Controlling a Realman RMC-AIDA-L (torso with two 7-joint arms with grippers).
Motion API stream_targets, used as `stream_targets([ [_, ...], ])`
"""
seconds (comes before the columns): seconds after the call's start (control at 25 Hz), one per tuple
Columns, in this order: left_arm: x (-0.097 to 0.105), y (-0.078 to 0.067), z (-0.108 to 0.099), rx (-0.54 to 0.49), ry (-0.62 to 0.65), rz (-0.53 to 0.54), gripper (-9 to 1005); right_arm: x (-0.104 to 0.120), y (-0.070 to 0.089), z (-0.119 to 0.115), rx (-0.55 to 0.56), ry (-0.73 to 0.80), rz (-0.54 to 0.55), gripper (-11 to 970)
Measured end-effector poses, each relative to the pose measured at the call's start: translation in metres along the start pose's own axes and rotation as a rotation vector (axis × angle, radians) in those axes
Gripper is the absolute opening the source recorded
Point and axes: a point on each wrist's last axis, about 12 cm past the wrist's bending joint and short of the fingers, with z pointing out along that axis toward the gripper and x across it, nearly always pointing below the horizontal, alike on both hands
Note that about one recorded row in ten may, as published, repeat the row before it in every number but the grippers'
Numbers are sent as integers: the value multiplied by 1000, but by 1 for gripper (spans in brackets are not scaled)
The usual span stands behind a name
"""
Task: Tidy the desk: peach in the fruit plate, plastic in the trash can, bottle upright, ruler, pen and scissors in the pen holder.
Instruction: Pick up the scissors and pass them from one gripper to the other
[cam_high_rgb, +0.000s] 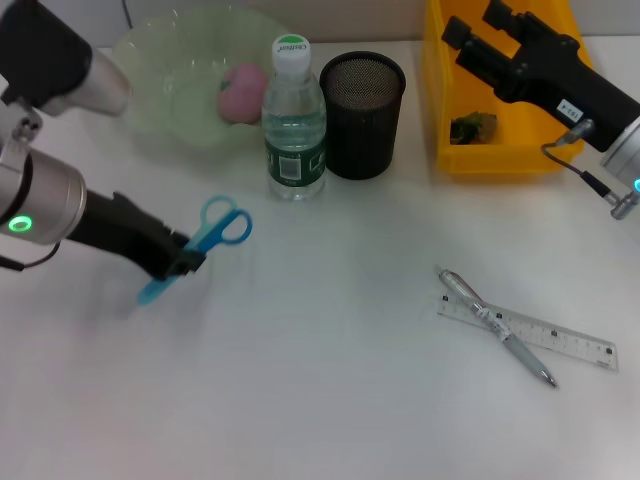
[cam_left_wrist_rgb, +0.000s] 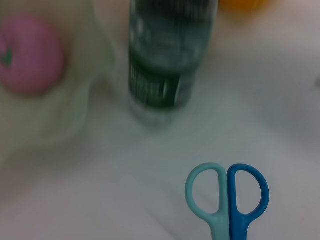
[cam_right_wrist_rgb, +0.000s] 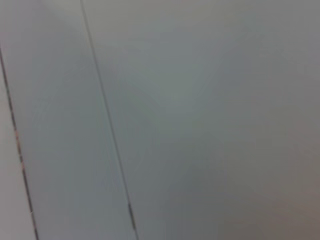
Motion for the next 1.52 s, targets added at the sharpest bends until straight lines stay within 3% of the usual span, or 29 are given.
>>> stream_targets([
  [0.36,-6,12,-14,13,-244,4,238,3,-6,-16,63,-28,24,716],
  [0.68,-11,10,-23,46,-411,41,238,9,-11,-34,123,-33,44,716],
  [0.72,-13,10,-31,69,-513,57,238,11,-12,-39,140,-31,51,716],
  [0.88,-16,8,-36,101,-619,92,238,15,-13,-46,165,-31,67,716],
  [1.16,-22,5,-36,155,-788,143,238,20,-13,-54,191,-27,85,716],
  [1.24,-34,3,-33,199,-887,169,238,21,-13,-54,193,-24,90,716],
  [1.52,-52,-1,-18,261,-907,197,238,24,-12,-54,191,-11,97,716],
])
